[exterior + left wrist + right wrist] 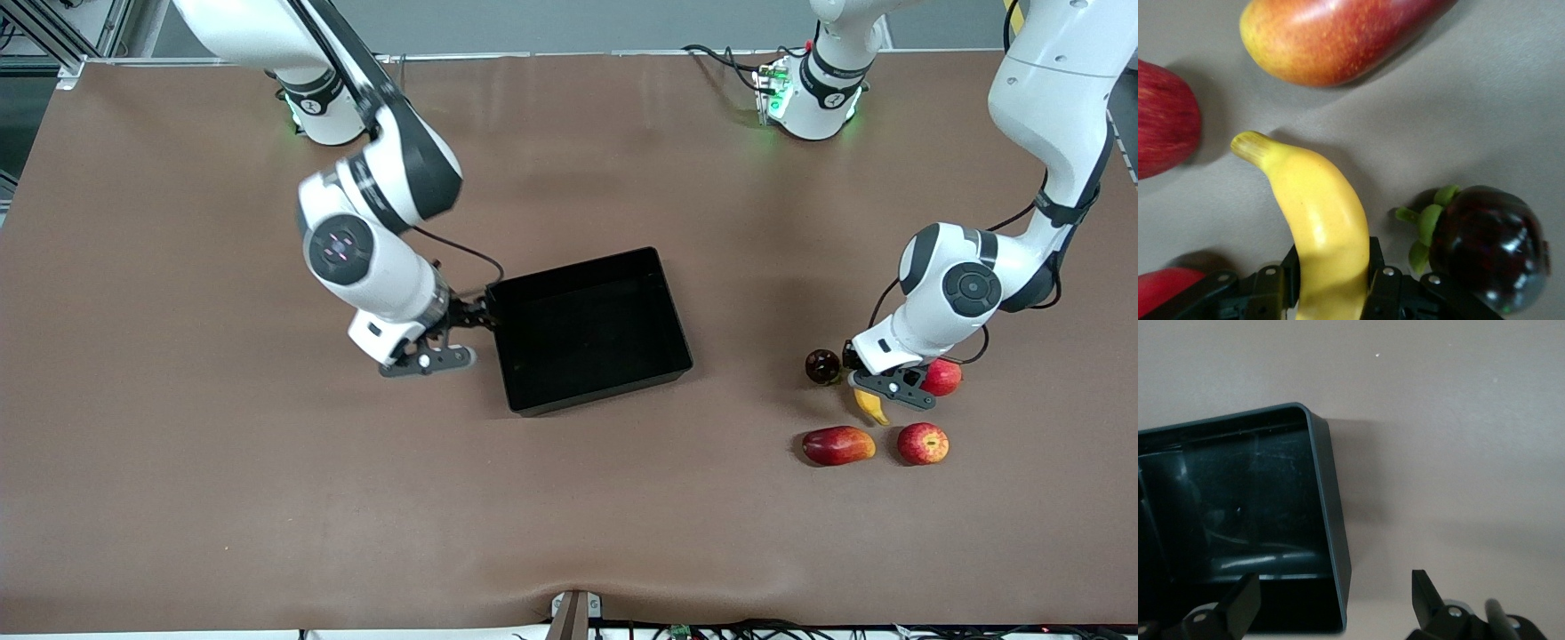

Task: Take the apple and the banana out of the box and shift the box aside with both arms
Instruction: 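Lower the banana beside the plum while the right gripper reaches the box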

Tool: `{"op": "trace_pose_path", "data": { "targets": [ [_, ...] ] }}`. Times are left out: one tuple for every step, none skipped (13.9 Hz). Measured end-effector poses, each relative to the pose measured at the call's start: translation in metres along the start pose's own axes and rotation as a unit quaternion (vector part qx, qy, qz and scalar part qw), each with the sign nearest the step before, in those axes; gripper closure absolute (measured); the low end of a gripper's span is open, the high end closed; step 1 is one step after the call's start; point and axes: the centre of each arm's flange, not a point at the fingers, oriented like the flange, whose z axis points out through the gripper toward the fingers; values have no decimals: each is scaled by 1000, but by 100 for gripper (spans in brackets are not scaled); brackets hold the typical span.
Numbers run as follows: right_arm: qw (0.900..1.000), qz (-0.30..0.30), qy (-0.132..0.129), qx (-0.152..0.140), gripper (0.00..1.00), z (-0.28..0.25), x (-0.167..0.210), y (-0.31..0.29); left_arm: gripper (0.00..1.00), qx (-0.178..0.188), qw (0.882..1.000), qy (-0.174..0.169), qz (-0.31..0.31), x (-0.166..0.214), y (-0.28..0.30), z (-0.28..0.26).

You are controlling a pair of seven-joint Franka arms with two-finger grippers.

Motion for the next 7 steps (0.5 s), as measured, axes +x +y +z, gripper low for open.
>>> {"op": "trace_pose_path", "data": {
  "targets": [
    [1000,-1,-1,-1,0,14,2,-1,61,-1,1000,1,1,-3,-3,7],
    [1000,-1,0,-2,0,27,5,-1,61,1,1000,4,4,-3,-5,7],
    [1000,0,2,-2,0,37,9,-1,61,4,1000,4,6,-5,-8,7],
    [1000,1,5,-1,0,48,13,0,61,4,1000,4,5,-5,-9,7],
    [1000,2,11,0,0,58,16,0,61,4,1000,5,5,-6,-9,7],
    [1000,1,16,2,0,67,19,-2,61,4,1000,5,5,-6,-9,7],
    [1000,-1,17,2,0,74,19,-5,56,5,1000,5,5,-6,-10,7]
  ]
}}
